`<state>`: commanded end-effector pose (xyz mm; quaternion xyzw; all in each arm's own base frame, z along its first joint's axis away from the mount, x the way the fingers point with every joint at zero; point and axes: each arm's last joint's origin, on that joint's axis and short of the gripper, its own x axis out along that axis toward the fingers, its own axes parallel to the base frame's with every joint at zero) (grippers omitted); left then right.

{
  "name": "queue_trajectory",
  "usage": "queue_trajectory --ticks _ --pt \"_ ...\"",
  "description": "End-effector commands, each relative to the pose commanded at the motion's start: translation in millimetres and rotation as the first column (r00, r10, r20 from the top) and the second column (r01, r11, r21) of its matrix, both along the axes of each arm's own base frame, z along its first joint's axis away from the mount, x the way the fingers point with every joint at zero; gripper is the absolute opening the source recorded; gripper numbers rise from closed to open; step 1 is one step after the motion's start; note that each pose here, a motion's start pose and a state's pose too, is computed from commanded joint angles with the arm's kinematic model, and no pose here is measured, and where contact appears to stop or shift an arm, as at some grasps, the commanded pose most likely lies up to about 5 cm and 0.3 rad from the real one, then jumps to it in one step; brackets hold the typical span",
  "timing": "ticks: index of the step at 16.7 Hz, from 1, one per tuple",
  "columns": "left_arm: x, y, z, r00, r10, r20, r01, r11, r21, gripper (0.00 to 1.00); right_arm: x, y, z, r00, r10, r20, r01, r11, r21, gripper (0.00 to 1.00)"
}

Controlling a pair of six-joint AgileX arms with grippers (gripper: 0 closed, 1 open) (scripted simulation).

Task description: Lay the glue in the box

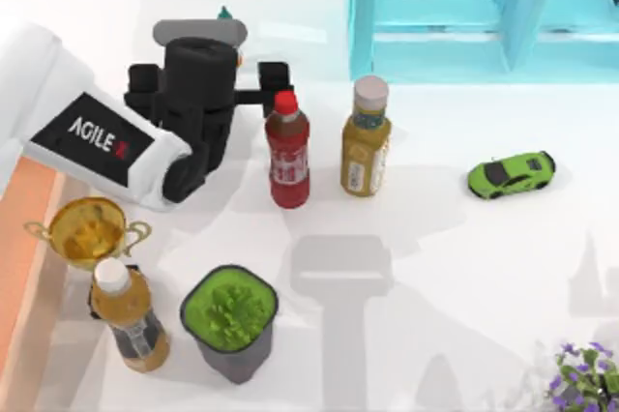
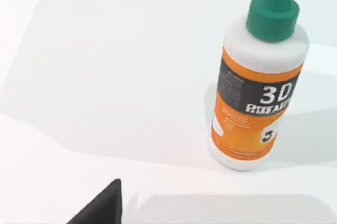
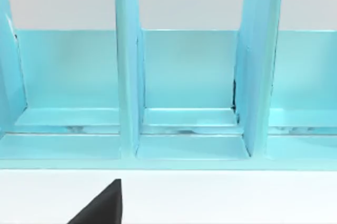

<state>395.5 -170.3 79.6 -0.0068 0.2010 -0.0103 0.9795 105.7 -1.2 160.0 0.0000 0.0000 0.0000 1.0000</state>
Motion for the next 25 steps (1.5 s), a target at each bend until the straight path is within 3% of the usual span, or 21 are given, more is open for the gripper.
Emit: queue_trajectory --ticks 6,14,20,25 --pt "27 -3 2 1.0 -0.004 0.008 0.004 1.0 -0.002 1.0 0 0 0 1.0 0.0 0.0 0.0 1.0 0.0 1.0" --pt "85 -5 -31 1.0 -0.003 0.005 0.003 1.0 -0.002 1.0 0 0 0 1.0 0.0 0.0 0.0 1.0 0.0 1.0" --pt "92 -5 -38 1.0 -0.003 0.005 0.003 1.0 -0.002 1.0 0 0 0 1.0 0.0 0.0 0.0 1.0 0.0 1.0" --pt "92 -5 -38 1.0 -0.003 0.005 0.003 1.0 -0.002 0.62 0 0 0 1.0 0.0 0.0 0.0 1.0 0.0 1.0"
